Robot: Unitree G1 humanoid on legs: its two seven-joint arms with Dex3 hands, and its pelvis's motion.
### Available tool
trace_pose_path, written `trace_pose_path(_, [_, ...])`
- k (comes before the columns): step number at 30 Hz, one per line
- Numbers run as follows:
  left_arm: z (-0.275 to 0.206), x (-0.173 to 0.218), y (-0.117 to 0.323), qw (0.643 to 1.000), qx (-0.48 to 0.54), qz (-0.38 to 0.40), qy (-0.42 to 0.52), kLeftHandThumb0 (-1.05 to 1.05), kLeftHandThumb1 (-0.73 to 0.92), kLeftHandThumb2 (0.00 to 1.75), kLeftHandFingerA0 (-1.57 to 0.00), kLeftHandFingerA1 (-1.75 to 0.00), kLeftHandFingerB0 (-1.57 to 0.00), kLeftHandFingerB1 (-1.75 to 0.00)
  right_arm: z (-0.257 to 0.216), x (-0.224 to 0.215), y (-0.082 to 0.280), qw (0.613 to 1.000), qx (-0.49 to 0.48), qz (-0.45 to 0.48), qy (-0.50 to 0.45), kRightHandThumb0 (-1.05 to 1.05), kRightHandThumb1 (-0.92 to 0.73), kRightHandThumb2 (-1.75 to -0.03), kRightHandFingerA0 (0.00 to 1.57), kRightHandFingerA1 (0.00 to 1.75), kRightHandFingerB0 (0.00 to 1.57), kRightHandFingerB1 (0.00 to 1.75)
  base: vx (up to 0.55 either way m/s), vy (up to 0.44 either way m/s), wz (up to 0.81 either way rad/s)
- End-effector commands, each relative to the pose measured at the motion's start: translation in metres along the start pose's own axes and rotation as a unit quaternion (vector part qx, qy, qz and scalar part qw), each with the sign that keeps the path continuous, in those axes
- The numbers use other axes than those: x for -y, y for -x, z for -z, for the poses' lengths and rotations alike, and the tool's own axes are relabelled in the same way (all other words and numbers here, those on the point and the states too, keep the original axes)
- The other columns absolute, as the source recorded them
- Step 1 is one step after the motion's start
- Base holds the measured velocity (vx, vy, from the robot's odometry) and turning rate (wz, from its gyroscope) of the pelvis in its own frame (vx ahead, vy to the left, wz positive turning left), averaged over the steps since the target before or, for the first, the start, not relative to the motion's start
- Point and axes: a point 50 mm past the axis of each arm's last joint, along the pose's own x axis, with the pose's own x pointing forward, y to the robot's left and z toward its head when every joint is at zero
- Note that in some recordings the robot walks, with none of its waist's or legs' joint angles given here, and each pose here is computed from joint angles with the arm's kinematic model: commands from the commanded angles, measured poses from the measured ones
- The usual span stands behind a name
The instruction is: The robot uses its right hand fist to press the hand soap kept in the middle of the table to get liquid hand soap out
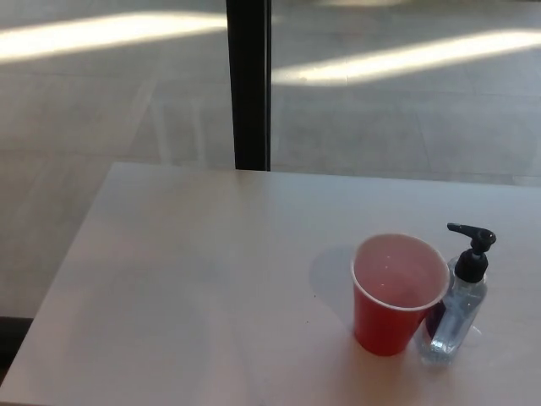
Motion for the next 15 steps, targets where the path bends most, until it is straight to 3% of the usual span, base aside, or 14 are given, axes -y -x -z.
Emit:
trace_pose_path(1, [-0.012,-0.045,-0.003,0.987,-0.035,-0.094,0.124,-0.52,0.91,1.30,-0.47,-0.93,-0.28,-0.80,-0.018,0.031,0.029,0.954,-0.018,0.077,-0.289,-0.29,-0.39,-1.10,0.79,0.97,0.32,0.71,0.00,0.000,0.00])
trace_pose_path(2, [-0.012,-0.044,-0.003,0.986,-0.038,-0.097,0.127,-0.52,0.91,1.28,-0.47,-0.94,-0.27,-0.80,-0.021,0.033,0.028,0.951,-0.015,0.091,-0.295,-0.31,-0.38,-1.12,0.80,1.08,0.36,0.88,0.00,0.000,0.00])
trace_pose_path(3, [-0.012,-0.044,-0.003,0.986,-0.037,-0.098,0.132,-0.51,0.92,1.26,-0.48,-0.98,-0.30,-0.86,-0.028,0.037,0.026,0.942,0.001,0.108,-0.316,-0.35,-0.43,-1.12,0.71,0.96,0.29,0.70,0.00,0.000,0.00])
trace_pose_path(4, [-0.013,-0.044,-0.003,0.986,-0.038,-0.099,0.128,-0.52,0.92,1.29,-0.48,-0.96,-0.31,-0.85,-0.037,0.041,0.025,0.939,0.016,0.114,-0.324,-0.37,-0.42,-1.11,0.56,0.88,0.23,0.67,0.00,0.000,0.00])
trace_pose_path(6, [-0.014,-0.043,-0.003,0.986,-0.037,-0.099,0.129,-0.51,0.92,1.28,-0.48,-0.97,-0.30,-0.84,-0.044,0.043,0.025,0.939,0.024,0.115,-0.324,-0.37,-0.43,-1.12,0.51,0.87,0.15,0.64,0.00,0.000,0.00])
trace_pose_path(7, [-0.014,-0.043,-0.003,0.986,-0.036,-0.098,0.133,-0.51,0.91,1.31,-0.45,-0.94,-0.26,-0.80,-0.053,0.045,0.025,0.935,0.040,0.109,-0.336,-0.38,-0.45,-1.15,0.32,0.78,0.03,0.58,0.00,0.000,0.00])
trace_pose_path(8, [-0.014,-0.044,-0.003,0.986,-0.035,-0.097,0.131,-0.50,0.92,1.30,-0.46,-0.94,-0.26,-0.79,-0.064,0.046,0.025,0.933,0.053,0.104,-0.339,-0.44,-0.41,-1.13,0.11,0.82,0.00,0.40,0.00,0.000,0.00])
trace_pose_path(10, [-0.013,-0.044,-0.003,0.986,-0.037,-0.096,0.130,-0.52,0.92,1.30,-0.46,-0.93,-0.27,-0.78,-0.086,0.048,0.026,0.932,0.081,0.111,-0.337,-0.49,-0.39,-1.15,0.06,0.80,0.00,0.33,0.00,0.000,0.00])
trace_pose_path(11, [-0.012,-0.045,-0.003,0.986,-0.037,-0.097,0.128,-0.52,0.91,1.30,-0.48,-0.95,-0.30,-0.82,-0.104,0.048,0.024,0.928,0.103,0.108,-0.342,-0.57,-0.43,-1.04,0.00,1.09,0.00,0.49,0.00,0.000,0.00])
trace_pose_path(12, [-0.013,-0.045,-0.003,0.987,-0.037,-0.096,0.126,-0.52,0.91,1.30,-0.48,-0.94,-0.30,-0.83,-0.127,0.048,0.025,0.923,0.125,0.106,-0.348,-0.58,-0.44,-1.07,0.13,0.78,0.00,0.57,0.00,0.000,0.00])
trace_pose_path(14, [-0.013,-0.045,-0.004,0.986,-0.038,-0.097,0.134,-0.52,0.91,1.29,-0.48,-0.95,-0.29,-0.83,-0.152,0.045,0.029,0.911,0.156,0.078,-0.373,-0.54,-0.46,-1.07,0.09,0.81,0.00,0.48,0.00,0.000,0.00])
trace_pose_path(15, [-0.012,-0.045,-0.004,0.985,-0.039,-0.099,0.136,-0.52,0.92,1.29,-0.49,-0.97,-0.32,-0.86,-0.170,0.043,0.032,0.907,0.180,0.061,-0.377,-0.53,-0.44,-1.10,0.12,0.78,0.00,0.56,0.00,0.000,0.00])
